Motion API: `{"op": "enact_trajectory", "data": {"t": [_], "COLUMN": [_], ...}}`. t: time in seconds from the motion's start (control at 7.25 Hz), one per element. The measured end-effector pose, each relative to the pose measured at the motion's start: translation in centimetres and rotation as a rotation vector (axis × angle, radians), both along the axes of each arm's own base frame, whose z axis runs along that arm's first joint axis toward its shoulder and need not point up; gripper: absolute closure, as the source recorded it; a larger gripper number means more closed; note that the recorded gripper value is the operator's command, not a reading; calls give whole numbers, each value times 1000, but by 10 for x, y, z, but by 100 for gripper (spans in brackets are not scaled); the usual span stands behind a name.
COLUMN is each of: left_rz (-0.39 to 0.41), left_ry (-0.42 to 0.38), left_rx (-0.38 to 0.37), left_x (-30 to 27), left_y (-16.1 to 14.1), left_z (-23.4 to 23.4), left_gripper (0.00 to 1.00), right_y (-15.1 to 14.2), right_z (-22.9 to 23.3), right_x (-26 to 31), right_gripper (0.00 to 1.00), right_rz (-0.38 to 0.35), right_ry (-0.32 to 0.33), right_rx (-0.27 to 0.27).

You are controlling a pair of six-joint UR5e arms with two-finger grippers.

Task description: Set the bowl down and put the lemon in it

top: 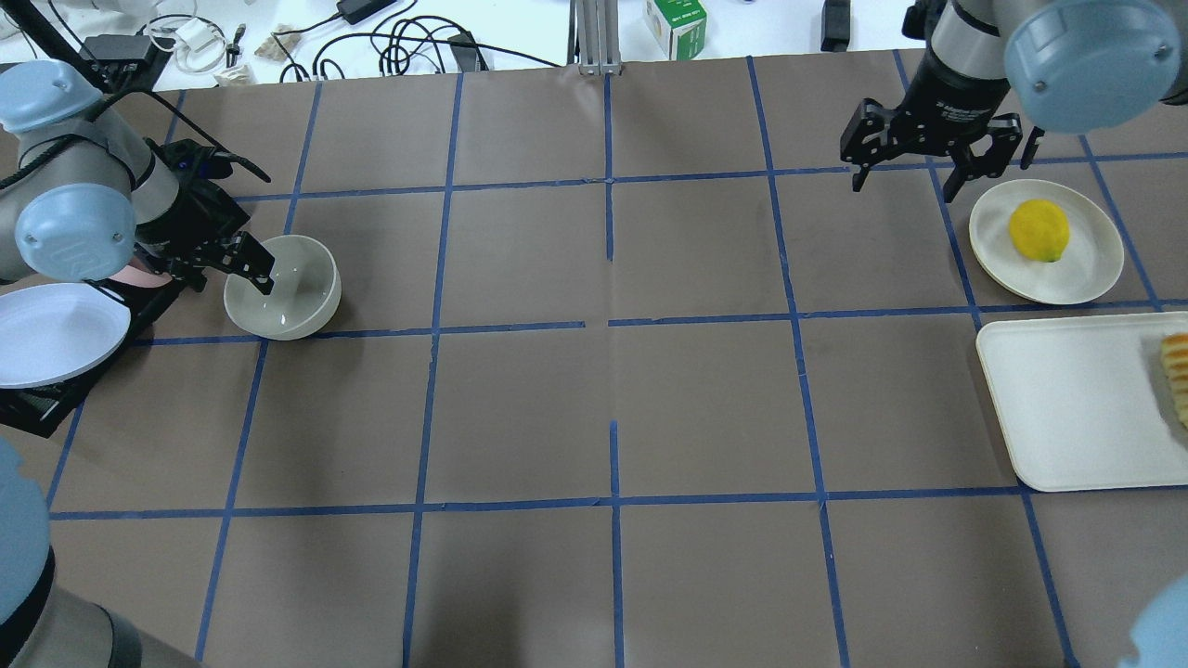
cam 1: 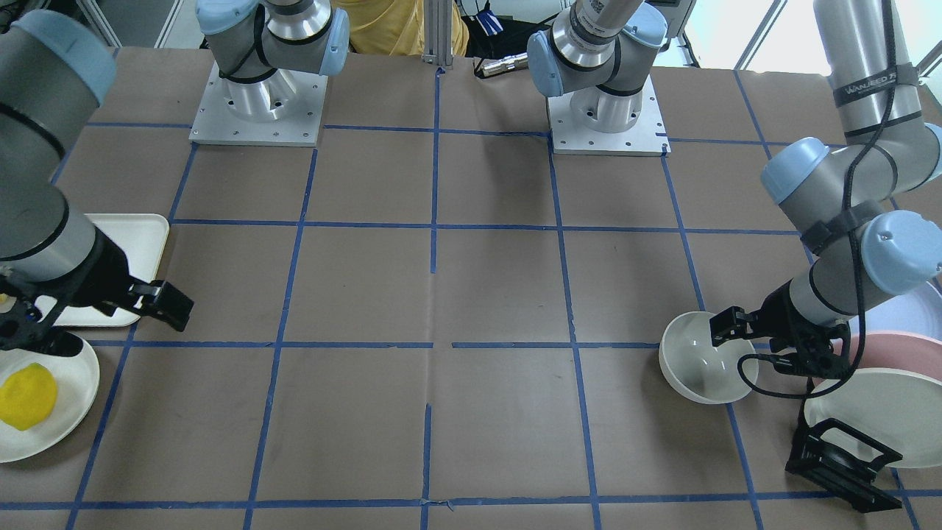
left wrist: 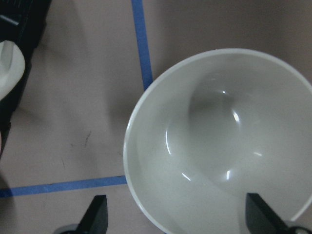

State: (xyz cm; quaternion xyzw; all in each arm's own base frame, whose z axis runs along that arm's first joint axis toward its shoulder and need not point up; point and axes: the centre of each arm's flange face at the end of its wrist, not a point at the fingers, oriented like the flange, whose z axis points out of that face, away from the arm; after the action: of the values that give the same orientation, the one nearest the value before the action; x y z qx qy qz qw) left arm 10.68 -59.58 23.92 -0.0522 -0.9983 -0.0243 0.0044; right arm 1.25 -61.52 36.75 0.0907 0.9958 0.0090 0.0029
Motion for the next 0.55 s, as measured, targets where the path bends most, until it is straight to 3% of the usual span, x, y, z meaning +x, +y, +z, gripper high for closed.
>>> {"op": "enact_trajectory", "data": {"t": [0.14,0.28,0.41,0.55], "left_rz": [2,8,16,20], "left_ry": [3,7,11,13], "left_rx": [3,9,15,19], "left_x": [2,4,6,8], "left_y": [-2,-4,-4,-5], "left_z": [-11,-18,-23,-27], "left_gripper": [42,58,92,100], "right_y": [-16,-32,-43,-49], "right_z": [-23,-52,-79,-103], "right_x": [-34,-66,-101,-135], "right_gripper": [0,0,0,0], "right_rz": [71,150,222,270], "right_ry": [4,11,20,27], "right_rx": [-29,-53,-71,-79]}}
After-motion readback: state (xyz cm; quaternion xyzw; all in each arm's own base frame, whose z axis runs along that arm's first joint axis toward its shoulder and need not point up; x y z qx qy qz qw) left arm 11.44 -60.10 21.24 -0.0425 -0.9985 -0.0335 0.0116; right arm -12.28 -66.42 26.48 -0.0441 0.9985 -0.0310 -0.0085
